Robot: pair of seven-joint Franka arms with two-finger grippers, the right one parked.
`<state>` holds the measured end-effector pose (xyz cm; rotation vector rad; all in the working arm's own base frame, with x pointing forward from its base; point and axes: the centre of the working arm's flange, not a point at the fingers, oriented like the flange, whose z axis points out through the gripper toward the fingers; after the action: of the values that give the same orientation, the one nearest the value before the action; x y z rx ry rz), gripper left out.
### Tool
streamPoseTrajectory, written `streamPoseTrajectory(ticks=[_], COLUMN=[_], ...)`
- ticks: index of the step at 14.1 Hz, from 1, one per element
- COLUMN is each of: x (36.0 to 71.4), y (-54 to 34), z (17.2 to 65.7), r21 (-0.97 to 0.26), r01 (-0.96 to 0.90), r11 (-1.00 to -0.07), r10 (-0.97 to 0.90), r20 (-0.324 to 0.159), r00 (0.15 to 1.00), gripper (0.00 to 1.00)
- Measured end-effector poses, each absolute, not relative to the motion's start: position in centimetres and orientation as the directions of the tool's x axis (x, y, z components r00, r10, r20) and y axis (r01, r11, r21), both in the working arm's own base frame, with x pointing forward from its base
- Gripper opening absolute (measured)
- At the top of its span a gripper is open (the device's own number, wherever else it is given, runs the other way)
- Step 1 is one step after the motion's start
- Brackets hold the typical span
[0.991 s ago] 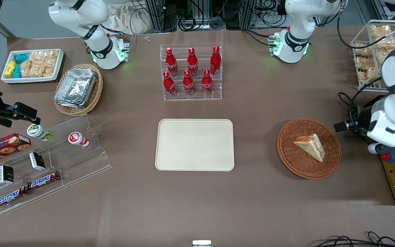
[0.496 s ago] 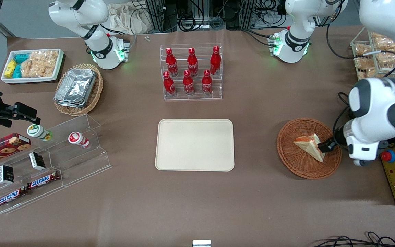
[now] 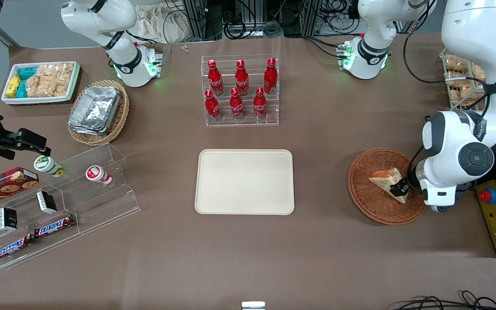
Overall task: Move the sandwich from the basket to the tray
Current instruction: 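Lower the open left gripper over the wrapped sandwich in the basket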
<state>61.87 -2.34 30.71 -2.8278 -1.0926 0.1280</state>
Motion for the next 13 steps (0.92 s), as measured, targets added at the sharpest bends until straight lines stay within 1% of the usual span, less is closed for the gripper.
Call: streamPoseTrajectory(ticks=[2, 6, 13], x=[61.7, 61.5, 60.6], y=[-2.4, -2.4, -2.4], z=[29.8, 29.1, 26.9], r21=[-0.121, -0.123, -0.146], r01=[0.665, 0.663, 0.657], r11=[-0.737, -0.738, -0.739], r10=[0.672, 0.671, 0.67], r20=[-0.032, -0.035, -0.06], r00=[0.74, 0.741, 0.74], gripper=[1.0, 1.0, 1.0])
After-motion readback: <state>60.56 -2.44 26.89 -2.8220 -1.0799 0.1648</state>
